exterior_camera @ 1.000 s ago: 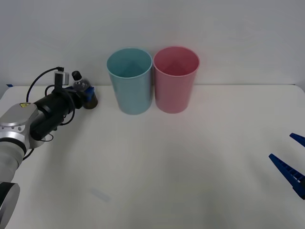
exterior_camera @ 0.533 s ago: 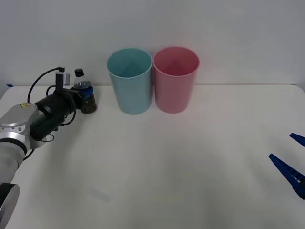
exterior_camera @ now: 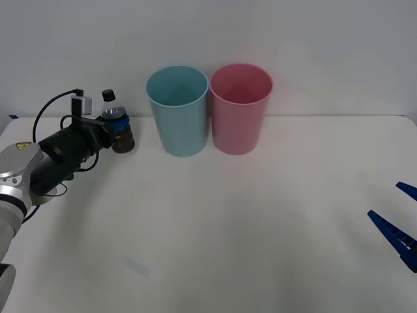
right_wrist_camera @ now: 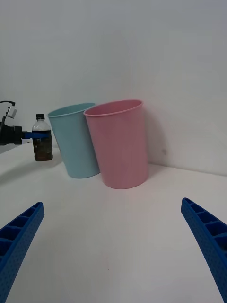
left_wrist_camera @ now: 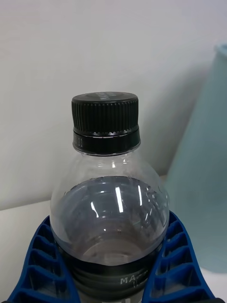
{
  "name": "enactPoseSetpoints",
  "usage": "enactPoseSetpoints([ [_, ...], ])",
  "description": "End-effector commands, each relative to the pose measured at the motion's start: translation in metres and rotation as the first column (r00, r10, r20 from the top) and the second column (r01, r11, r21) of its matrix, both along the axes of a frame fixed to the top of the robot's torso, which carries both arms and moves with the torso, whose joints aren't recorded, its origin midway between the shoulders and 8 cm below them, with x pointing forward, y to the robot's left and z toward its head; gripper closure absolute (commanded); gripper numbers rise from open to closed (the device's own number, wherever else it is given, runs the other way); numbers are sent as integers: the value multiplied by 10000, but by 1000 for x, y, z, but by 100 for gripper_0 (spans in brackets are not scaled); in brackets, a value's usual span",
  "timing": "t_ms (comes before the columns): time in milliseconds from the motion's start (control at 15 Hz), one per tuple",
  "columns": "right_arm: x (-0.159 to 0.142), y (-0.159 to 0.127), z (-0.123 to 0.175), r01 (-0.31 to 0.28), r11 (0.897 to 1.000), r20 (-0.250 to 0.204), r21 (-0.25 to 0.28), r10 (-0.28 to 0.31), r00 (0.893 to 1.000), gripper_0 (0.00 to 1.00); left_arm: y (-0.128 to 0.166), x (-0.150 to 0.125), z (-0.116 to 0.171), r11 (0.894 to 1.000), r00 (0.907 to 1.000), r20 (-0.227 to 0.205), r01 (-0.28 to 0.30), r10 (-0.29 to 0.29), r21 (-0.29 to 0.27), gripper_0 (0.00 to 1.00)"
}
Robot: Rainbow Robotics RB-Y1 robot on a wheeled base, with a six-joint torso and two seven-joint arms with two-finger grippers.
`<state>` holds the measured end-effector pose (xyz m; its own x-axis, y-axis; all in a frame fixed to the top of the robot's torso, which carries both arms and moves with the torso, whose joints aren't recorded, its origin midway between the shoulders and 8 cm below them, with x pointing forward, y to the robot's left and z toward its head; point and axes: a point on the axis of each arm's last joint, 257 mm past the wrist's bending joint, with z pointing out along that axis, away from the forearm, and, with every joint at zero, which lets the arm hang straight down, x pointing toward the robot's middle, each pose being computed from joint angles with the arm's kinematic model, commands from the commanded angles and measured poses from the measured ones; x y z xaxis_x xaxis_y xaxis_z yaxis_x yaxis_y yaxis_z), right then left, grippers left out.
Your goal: Grasp the object on the table and drop it into the matching bin: aluminum can to the light blue bin, PET bottle to the pink bin.
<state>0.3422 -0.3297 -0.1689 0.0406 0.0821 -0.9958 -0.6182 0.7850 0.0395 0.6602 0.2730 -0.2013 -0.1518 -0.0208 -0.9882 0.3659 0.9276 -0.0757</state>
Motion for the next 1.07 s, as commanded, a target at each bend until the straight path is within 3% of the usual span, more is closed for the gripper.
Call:
enactPoseSetpoints([
  [67,0,0,0,0,10000,1,0,0,10000,0,5,-22,17,9996,9978,657,76,-59,-257,100],
  [333,0,0,0,0,10000,1,0,0,10000,0,19,-55,49,9978,9871,1599,5,102,-666,100],
  [533,0,0,0,0,10000,1,0,0,10000,0,27,-81,77,9970,9727,2315,0,181,-778,100],
  [733,0,0,0,0,10000,1,0,0,10000,0,31,-106,109,9965,9541,2987,35,217,-836,100],
  [867,0,0,0,0,10000,1,0,0,10000,0,36,-116,136,9950,9370,3480,44,307,-997,100],
  [1067,0,0,0,0,10000,1,0,0,10000,0,39,-125,173,9940,9188,3946,314,126,-1048,100],
])
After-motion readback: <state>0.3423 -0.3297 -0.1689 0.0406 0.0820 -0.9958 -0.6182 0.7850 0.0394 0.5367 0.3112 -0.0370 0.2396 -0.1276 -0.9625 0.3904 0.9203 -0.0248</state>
